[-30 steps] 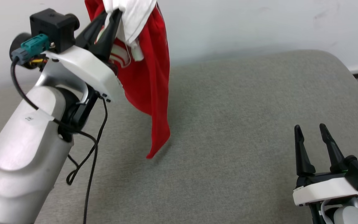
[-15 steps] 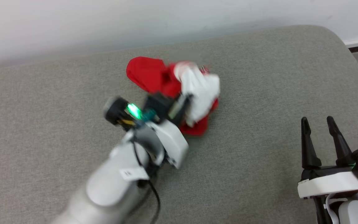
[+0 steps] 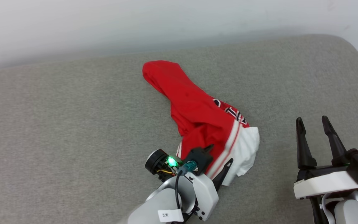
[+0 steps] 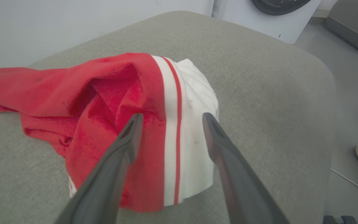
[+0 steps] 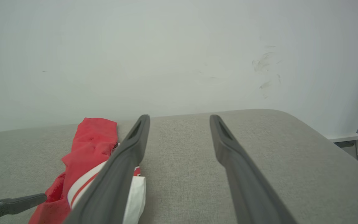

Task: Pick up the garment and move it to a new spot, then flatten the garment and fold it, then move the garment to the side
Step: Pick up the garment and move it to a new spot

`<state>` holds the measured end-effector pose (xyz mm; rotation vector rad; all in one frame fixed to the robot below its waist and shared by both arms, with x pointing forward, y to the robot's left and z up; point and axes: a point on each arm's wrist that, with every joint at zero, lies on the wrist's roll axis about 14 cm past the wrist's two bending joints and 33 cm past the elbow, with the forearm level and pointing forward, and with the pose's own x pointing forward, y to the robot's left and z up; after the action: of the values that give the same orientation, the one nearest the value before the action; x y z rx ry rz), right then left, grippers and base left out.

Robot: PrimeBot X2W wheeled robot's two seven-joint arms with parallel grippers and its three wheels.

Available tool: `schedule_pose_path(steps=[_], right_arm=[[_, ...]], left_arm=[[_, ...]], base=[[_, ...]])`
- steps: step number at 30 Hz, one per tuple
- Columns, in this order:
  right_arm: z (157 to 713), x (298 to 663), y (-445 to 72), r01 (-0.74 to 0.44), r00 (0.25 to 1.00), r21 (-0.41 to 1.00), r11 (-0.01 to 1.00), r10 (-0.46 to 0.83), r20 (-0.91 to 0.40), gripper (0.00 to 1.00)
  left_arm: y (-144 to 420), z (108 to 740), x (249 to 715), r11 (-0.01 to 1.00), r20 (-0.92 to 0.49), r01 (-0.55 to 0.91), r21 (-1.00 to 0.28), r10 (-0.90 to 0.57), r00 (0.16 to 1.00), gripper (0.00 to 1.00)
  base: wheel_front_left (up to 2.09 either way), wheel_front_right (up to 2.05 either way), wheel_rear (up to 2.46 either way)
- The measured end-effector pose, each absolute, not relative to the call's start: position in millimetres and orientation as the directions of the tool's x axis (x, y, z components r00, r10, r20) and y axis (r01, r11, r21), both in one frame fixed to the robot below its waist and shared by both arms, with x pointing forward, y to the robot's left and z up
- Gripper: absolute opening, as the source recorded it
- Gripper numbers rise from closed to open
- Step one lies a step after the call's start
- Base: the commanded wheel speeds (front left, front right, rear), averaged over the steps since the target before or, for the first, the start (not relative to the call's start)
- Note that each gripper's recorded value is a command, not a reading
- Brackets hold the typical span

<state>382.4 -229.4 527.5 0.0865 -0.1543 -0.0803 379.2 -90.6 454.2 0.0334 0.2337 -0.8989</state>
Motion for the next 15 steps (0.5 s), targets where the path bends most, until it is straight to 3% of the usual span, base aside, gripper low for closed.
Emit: schedule_pose_path(steps=[7, 15], right_arm=[[533.8, 378.1, -214.5, 0.028, 0.985, 0.083, 0.996, -0.042, 0.169, 1.0], [545.1, 375.0, -187.5, -0.053, 0.978, 0.073, 0.996, 0.037, 0.203, 1.0]], left_arm=[[-65.5, 496.0, 393.3, 0.707, -0.066, 0.706, -0.051, -0.708, 0.704, 1.0], [34.8, 556.5, 413.2, 0.884, 0.129, 0.468, 0.014, -0.466, 0.876, 1.0]], base=[[0.0, 0.0, 0.0], [0.0, 0.0, 0.0]])
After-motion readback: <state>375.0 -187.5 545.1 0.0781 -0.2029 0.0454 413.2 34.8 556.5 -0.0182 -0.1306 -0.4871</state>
